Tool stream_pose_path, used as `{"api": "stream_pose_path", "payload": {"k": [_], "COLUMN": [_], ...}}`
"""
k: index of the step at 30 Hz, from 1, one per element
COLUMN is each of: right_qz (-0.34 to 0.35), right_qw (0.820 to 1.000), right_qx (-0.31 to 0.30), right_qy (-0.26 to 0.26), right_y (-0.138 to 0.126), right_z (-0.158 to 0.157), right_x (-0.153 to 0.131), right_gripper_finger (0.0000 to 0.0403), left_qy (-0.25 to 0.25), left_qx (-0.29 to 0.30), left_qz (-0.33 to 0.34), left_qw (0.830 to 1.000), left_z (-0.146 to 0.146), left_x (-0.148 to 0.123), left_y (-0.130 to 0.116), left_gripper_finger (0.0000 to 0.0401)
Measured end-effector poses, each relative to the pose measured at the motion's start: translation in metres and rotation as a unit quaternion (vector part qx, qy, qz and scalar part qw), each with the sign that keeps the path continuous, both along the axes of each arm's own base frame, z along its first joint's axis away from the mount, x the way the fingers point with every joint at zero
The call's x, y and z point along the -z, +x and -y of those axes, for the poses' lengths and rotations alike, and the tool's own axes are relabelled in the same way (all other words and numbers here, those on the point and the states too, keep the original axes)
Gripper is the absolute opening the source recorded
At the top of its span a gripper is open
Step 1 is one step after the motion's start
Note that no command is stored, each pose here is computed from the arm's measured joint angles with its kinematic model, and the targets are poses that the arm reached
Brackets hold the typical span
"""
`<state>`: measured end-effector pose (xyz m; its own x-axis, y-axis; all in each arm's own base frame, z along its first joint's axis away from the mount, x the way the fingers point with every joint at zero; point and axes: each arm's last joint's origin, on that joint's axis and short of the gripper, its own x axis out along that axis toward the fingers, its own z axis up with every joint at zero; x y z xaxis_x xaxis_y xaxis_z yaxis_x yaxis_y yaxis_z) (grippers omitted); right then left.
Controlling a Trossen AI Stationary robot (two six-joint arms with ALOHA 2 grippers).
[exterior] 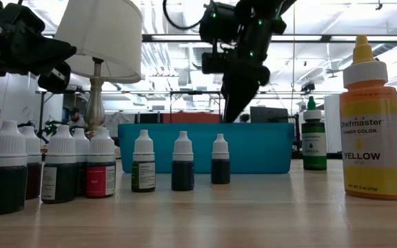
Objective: Pick & Place food coloring
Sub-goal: Put the top right small green food coloring bottle into the blue bin
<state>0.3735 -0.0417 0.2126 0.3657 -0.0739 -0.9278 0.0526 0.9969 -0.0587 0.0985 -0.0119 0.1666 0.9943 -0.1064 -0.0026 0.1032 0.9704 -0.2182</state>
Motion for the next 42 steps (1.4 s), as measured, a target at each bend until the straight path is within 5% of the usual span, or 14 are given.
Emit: {"api": "stream_pose_path", "payload": {"k": [11,19,27,42], "right_qz": [0.097,0.109,0.101,-0.013], "right_qw": [0.991,0.979,0.973,0.975], "right_qx": [-0.066,-0.133,-0.141,-0.179], "right_qy": [0.059,0.111,0.156,0.13], "right_y": [-0.005,-0.008,0.007,0.025], "right_z": [-0.047,-0.105,-0.132,-0.15], "right_x": [-0.061,-0.065,-0.042,0.02], "right_gripper_finger": [0.0167,0.0167,0.0167,0.0167], "left_qy": [0.0,0.0,0.0,0.0], "left_qx": [0.0,0.0,0.0,0.0], "left_qz": [0.0,0.0,0.0,0.0], "left_qw": [1.0,1.0,1.0,1.0], "left_z": [0.0,0.0,0.0,0.0], "left_x": [0.0,0.0,0.0,0.0], "left_y": [0.0,0.0,0.0,0.0], "left_gripper_finger": [0.0,0.0,0.0,0.0]}}
